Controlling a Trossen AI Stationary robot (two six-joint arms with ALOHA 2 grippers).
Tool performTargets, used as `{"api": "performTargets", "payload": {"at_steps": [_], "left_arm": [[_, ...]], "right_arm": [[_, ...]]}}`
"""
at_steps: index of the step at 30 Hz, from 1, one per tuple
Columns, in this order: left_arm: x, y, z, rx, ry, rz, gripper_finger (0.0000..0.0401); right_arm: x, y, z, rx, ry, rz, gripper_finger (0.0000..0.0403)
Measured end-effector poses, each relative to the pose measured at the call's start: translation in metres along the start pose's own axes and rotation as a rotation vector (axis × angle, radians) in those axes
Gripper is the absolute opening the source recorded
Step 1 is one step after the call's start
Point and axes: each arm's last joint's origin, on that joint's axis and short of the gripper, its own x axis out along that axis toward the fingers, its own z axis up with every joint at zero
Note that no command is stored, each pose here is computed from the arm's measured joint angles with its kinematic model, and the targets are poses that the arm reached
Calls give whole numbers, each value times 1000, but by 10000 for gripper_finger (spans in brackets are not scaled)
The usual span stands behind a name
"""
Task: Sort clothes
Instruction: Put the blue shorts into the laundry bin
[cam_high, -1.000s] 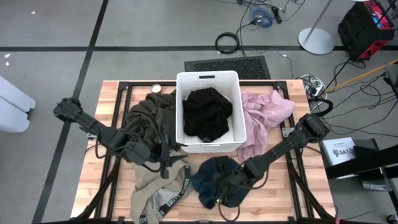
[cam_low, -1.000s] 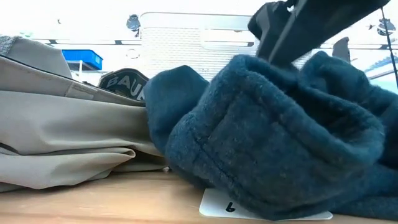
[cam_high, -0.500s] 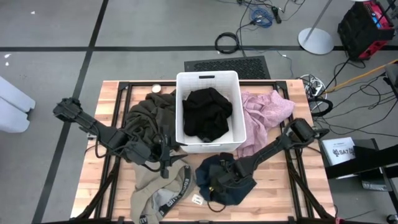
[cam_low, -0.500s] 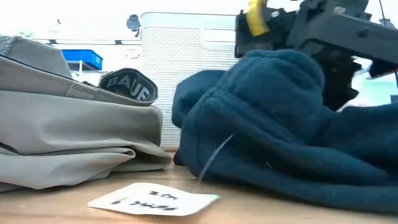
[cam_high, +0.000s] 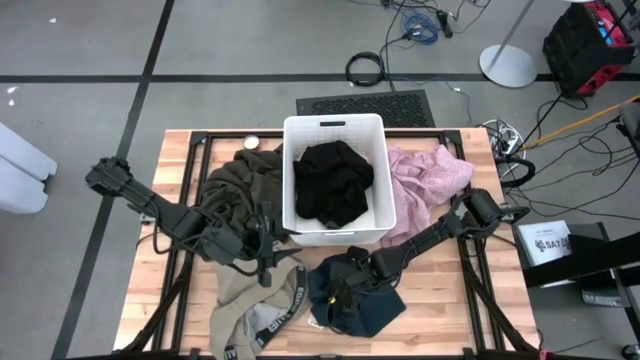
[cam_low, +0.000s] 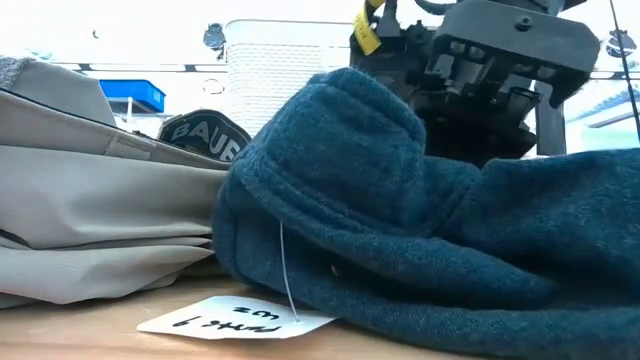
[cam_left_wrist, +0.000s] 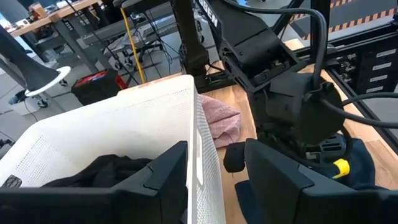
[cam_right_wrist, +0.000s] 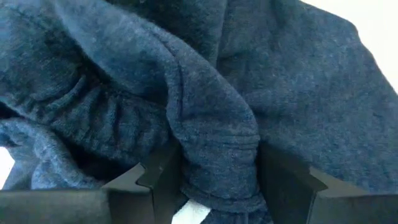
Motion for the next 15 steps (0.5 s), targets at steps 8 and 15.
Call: {"api": "performTargets", "payload": {"at_steps": [8,15], "left_arm": [[0,-1,0,0,-2,-15,170],[0,-1,0,0,-2,-15,170]], "right_arm": [[0,2,-2,-32,-13,-18,187],[0,2,-2,-22,6,4,187]]}}
